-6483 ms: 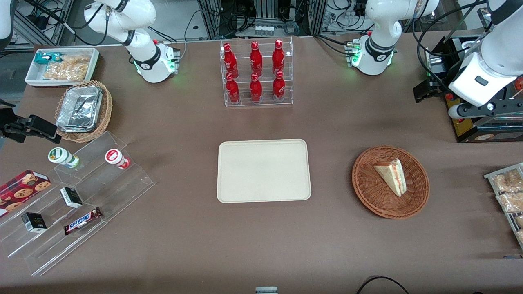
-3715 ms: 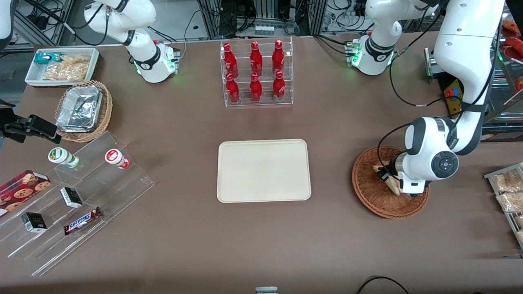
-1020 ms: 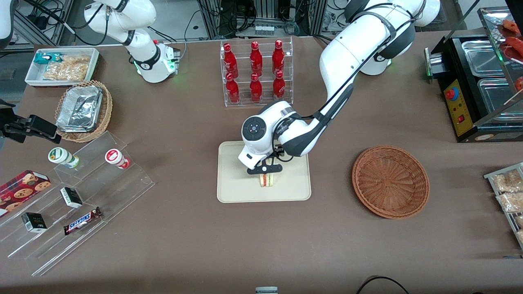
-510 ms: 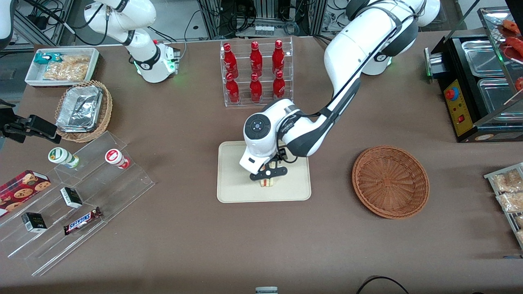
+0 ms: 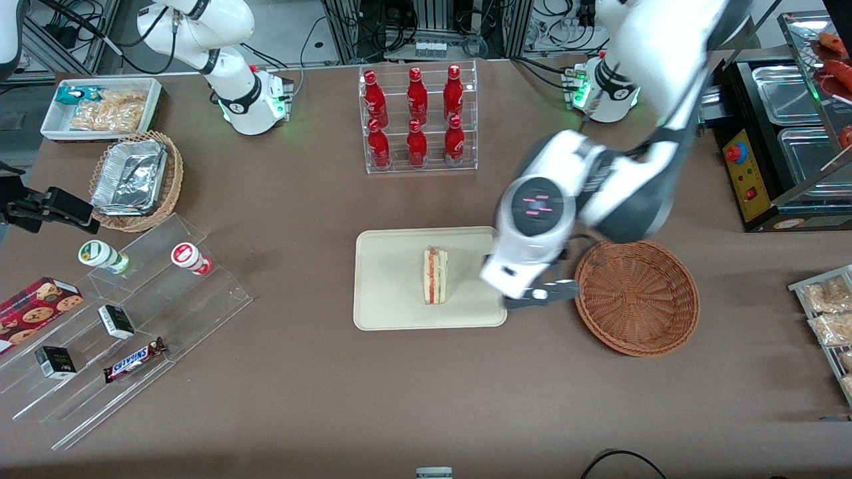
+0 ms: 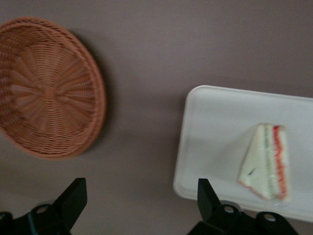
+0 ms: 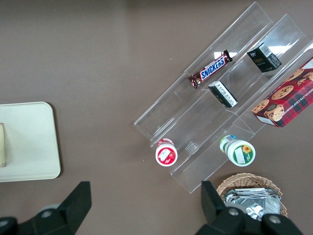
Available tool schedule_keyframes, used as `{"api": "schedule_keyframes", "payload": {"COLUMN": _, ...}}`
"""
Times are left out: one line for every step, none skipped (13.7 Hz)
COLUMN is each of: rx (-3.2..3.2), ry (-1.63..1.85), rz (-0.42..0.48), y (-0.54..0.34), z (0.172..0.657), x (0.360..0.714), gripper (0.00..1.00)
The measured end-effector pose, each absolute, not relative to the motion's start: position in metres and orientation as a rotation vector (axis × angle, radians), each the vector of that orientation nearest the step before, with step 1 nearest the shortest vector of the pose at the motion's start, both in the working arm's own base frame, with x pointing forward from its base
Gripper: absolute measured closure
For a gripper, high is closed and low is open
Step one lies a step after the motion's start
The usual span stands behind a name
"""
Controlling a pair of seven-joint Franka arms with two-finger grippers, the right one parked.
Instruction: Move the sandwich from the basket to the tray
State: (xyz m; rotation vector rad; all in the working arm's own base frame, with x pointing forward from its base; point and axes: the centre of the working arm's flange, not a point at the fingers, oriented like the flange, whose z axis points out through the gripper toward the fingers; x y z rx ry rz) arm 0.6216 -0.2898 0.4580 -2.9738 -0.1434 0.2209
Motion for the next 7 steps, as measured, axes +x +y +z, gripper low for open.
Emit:
{"api": "schedule_keyframes", "payload": {"rx": -2.969, "ry": -0.094, "rz": 0.264, "y": -0.247, "z": 0.472, "x": 0.627, "gripper": 0.0}}
{"api": "schedule_keyframes", "payload": {"rx": -2.966, "ry": -0.058, "rz": 0.307, "y": -0.207, "z": 0.485, "x": 0.631, "gripper": 0.0}}
{"api": "schedule_keyframes", "payload": {"rx": -2.962, "ry": -0.032, "rz": 0.35, "y": -0.171, "z": 0.497, "x": 0.631, "gripper": 0.0}}
{"api": "schedule_keyframes", "payload": {"rx": -2.961, "ry": -0.009, "rz": 0.389, "y": -0.137, "z": 0.51, "x": 0.629, "gripper": 0.0}}
{"api": "schedule_keyframes", "payload": {"rx": -2.96, "ry": 0.003, "rz": 0.42, "y": -0.108, "z": 0.524, "x": 0.625, "gripper": 0.0}}
{"api": "schedule_keyframes", "payload": {"rx": -2.968, "ry": -0.006, "rz": 0.442, "y": -0.085, "z": 0.54, "x": 0.618, "gripper": 0.0}}
{"api": "schedule_keyframes", "payload": {"rx": -2.985, "ry": -0.03, "rz": 0.455, "y": -0.067, "z": 0.557, "x": 0.609, "gripper": 0.0}}
